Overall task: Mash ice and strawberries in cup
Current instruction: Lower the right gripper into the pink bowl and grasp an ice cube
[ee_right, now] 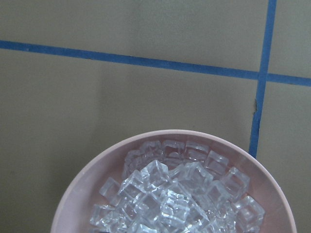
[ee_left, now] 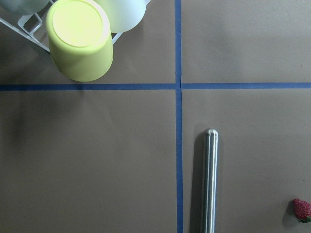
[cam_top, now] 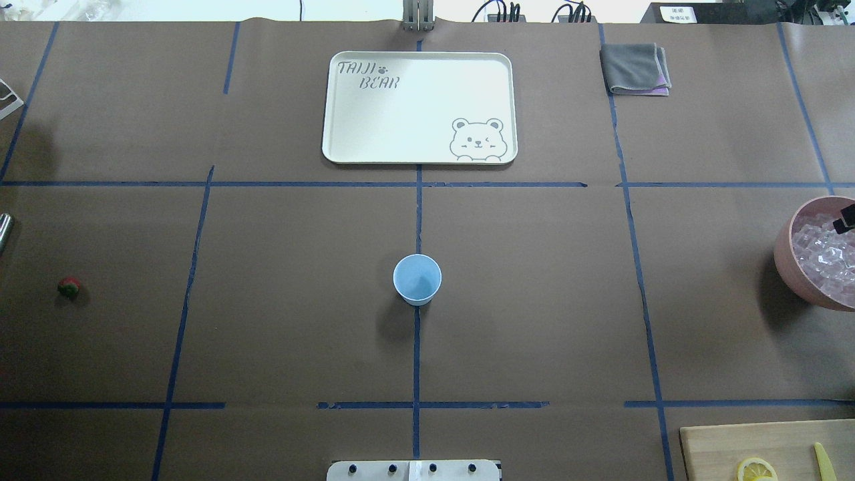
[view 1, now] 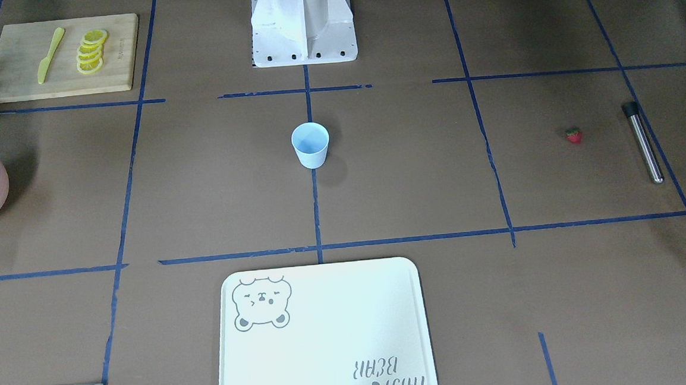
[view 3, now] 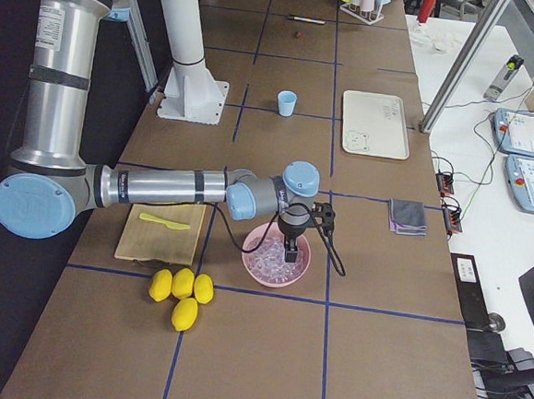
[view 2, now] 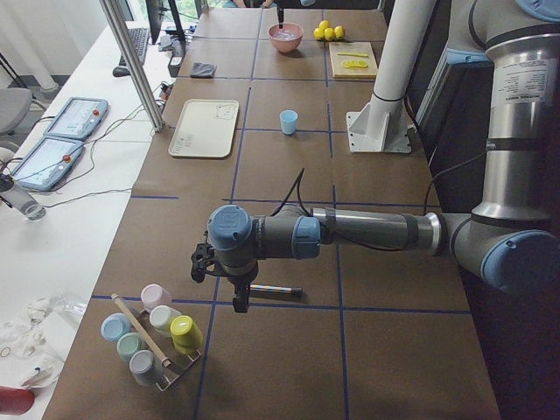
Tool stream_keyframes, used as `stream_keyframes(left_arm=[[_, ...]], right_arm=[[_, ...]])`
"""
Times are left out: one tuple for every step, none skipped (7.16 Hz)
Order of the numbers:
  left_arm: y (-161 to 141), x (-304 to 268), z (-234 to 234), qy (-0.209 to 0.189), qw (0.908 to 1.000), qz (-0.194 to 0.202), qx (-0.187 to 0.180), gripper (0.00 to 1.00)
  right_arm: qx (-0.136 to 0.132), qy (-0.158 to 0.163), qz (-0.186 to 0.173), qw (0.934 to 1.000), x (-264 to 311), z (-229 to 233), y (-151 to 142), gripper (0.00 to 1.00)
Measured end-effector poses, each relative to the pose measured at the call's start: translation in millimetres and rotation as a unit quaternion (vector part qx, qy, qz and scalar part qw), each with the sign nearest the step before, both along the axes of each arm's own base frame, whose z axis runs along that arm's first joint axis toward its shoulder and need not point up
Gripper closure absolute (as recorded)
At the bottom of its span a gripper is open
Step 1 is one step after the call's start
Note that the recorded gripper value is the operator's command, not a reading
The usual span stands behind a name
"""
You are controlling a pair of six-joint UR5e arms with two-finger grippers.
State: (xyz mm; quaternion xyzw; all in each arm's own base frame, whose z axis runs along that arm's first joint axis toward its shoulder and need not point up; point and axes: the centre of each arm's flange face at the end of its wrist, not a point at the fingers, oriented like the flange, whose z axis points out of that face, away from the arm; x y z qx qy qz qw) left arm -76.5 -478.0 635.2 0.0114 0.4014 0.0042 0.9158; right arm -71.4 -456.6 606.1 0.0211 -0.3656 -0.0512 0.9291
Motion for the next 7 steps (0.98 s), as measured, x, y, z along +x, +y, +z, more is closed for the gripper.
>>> stream_keyframes(left_arm=[[0, 0, 0, 0.000, 1.0000, 0.000, 0.000, 0.00], [0, 0, 0, 0.000, 1.0000, 0.000, 0.000, 0.00], [-1, 0, -1, 0.000, 1.0000, 0.000, 0.002, 0.00], [-1, 0, -3, 0.000, 1.0000, 0.000, 0.003, 0.00], [-1, 0, -3, 0.000, 1.0000, 0.000, 0.003, 0.00], [0, -1, -4, 0.000, 1.0000, -0.001, 0.004, 0.00], [0, -1, -5, 0.000, 1.0000, -0.001, 0.005, 0.00]], right_arm=[[-0.005, 0.002, -0.003, 1.0000, -4, 5, -1, 0.14], [-0.009, 0.003, -0.005, 0.9999, -6, 10, -1, 0.15], [-0.013, 0.005, -0.007, 0.9999, -9, 15, -3, 0.18], [-0.015, 0.005, -0.010, 0.9998, -13, 17, -6, 0.20], [-0.015, 0.005, -0.013, 0.9998, -16, 17, -10, 0.25], [-0.016, 0.006, -0.014, 0.9997, -18, 20, -11, 0.28], [-0.018, 0.007, -0.015, 0.9997, -19, 21, -11, 0.30]])
